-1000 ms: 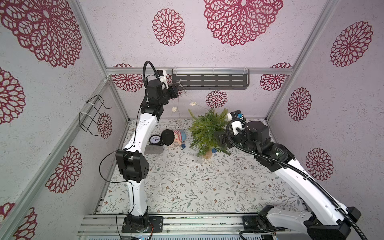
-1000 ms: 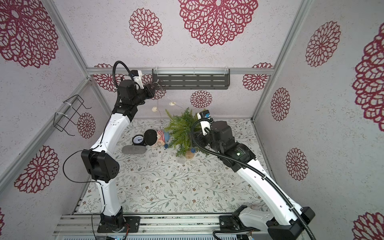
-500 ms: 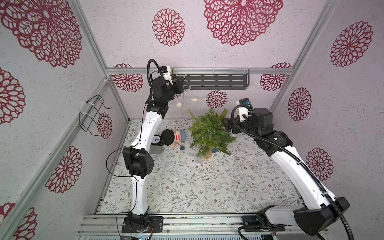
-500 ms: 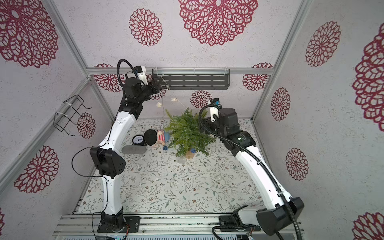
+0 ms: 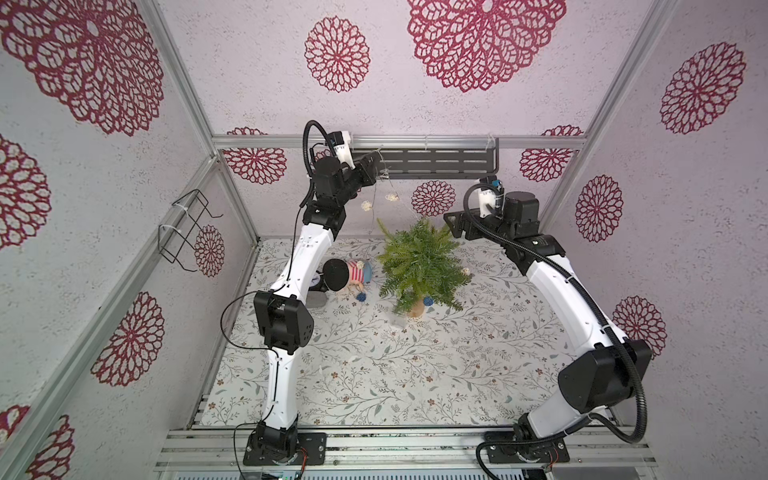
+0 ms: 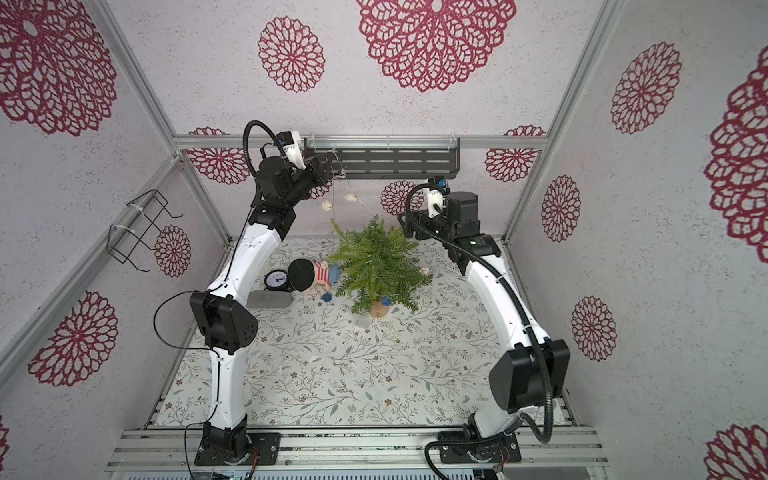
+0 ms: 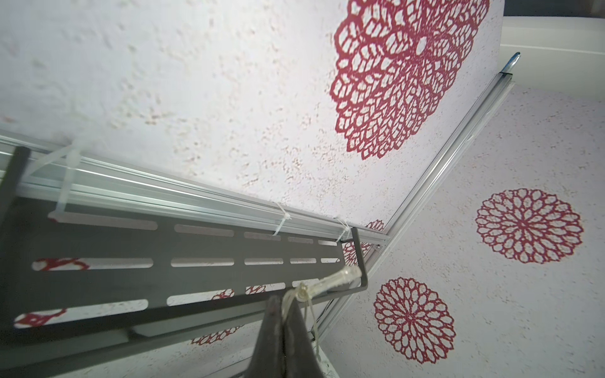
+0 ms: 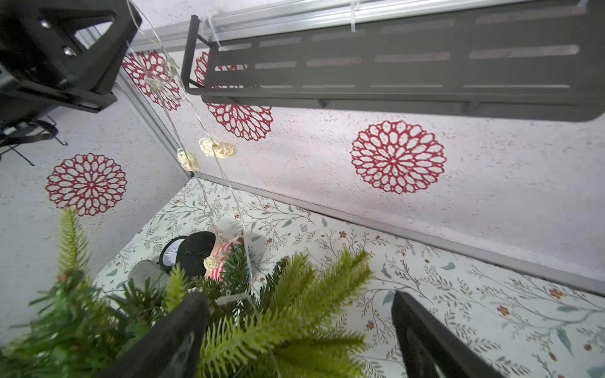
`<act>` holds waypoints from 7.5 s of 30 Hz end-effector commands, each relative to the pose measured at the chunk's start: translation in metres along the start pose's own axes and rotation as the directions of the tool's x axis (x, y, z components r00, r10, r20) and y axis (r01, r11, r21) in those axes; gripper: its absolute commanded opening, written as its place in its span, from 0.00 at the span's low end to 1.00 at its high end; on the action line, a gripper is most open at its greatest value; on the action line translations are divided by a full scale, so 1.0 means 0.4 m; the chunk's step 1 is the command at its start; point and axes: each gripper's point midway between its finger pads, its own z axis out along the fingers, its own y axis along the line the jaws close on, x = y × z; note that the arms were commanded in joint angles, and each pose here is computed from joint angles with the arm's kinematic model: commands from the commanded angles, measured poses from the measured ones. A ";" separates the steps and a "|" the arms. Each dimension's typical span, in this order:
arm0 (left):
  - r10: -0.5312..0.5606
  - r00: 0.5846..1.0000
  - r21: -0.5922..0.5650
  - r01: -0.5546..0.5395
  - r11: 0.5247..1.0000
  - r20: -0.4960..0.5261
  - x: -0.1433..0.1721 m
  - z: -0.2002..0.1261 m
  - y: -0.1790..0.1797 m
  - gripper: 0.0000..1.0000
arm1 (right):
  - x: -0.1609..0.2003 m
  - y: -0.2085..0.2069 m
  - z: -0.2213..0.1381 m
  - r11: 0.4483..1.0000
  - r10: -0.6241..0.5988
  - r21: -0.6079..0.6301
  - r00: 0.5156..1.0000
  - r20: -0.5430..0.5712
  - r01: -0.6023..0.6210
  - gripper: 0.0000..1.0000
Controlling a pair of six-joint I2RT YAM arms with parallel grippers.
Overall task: Remove string lights from the small christmas tree
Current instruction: Remove the light string from the Christmas tree.
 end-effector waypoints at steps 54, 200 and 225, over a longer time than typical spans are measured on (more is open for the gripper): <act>0.072 0.997 0.178 -0.064 0.982 -0.041 0.142 0.070 -0.188 0.00 | -0.198 0.042 0.272 0.906 0.019 -0.413 0.965 0.260 0.093 0.75; 0.165 0.972 0.104 -0.148 0.983 -0.169 0.092 -0.074 -0.227 0.79 | -0.335 -0.126 0.109 0.993 -0.120 0.056 0.941 0.317 0.107 0.00; 0.022 0.954 -0.153 -0.070 0.986 -0.297 0.089 -0.505 -0.154 0.80 | -0.405 -0.213 -0.049 0.955 -0.156 0.292 0.929 0.335 0.054 0.00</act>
